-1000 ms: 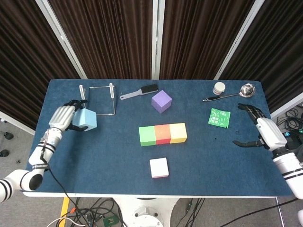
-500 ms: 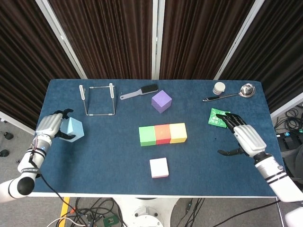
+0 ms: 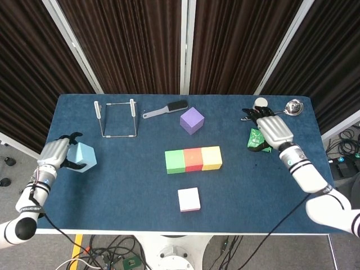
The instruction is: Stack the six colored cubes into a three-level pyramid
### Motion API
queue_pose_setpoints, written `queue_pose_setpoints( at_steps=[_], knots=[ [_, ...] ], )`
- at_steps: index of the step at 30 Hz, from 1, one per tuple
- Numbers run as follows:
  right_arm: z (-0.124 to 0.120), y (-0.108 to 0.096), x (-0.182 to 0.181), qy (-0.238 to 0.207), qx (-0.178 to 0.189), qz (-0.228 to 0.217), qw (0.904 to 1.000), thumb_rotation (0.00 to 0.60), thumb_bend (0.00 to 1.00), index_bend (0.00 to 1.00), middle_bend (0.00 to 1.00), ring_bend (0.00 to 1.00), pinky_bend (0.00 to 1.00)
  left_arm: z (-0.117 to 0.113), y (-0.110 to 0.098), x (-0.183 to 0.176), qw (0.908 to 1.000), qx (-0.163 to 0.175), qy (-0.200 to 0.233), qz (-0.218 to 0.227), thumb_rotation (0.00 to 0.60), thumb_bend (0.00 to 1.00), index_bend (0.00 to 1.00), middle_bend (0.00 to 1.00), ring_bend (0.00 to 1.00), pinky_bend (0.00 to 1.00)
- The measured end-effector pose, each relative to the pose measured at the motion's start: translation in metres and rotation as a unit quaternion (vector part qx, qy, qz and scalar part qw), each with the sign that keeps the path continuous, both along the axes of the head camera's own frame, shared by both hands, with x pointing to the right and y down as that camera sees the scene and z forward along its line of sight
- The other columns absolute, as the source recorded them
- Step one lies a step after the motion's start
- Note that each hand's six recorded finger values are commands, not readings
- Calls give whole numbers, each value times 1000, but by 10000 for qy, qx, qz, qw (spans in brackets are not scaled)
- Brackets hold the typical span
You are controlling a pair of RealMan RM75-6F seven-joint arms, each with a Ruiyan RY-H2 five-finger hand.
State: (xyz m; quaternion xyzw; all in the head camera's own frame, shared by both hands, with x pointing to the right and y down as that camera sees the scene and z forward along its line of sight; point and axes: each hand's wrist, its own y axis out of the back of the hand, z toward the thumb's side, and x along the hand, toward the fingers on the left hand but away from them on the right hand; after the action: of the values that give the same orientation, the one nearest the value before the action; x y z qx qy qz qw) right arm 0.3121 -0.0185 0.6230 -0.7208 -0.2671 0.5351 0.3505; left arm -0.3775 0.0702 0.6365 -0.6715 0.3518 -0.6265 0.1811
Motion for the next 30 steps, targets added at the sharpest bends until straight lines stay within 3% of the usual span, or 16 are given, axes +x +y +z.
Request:
queue_pose_setpoints(
  at_steps=[9,15,30],
  knots=[
    [51,-42,-50,570,24,-472,9973,600,26,0,52,0,0,-4,9,-12,9998,173,-76,15,600,206,143,464,119,210],
    [78,-60,-91,824,35,-844,9930,600,26,0,33,0,0,0,7,-25,9997,195,-110,-105,600,206,143,464,118,210],
    [114,-65,-168,878,-18,-1367,9867,600,52,0,11,0,0,9,6,-37,9995,144,-188,-190,600,206,143,464,119,211]
  ],
)
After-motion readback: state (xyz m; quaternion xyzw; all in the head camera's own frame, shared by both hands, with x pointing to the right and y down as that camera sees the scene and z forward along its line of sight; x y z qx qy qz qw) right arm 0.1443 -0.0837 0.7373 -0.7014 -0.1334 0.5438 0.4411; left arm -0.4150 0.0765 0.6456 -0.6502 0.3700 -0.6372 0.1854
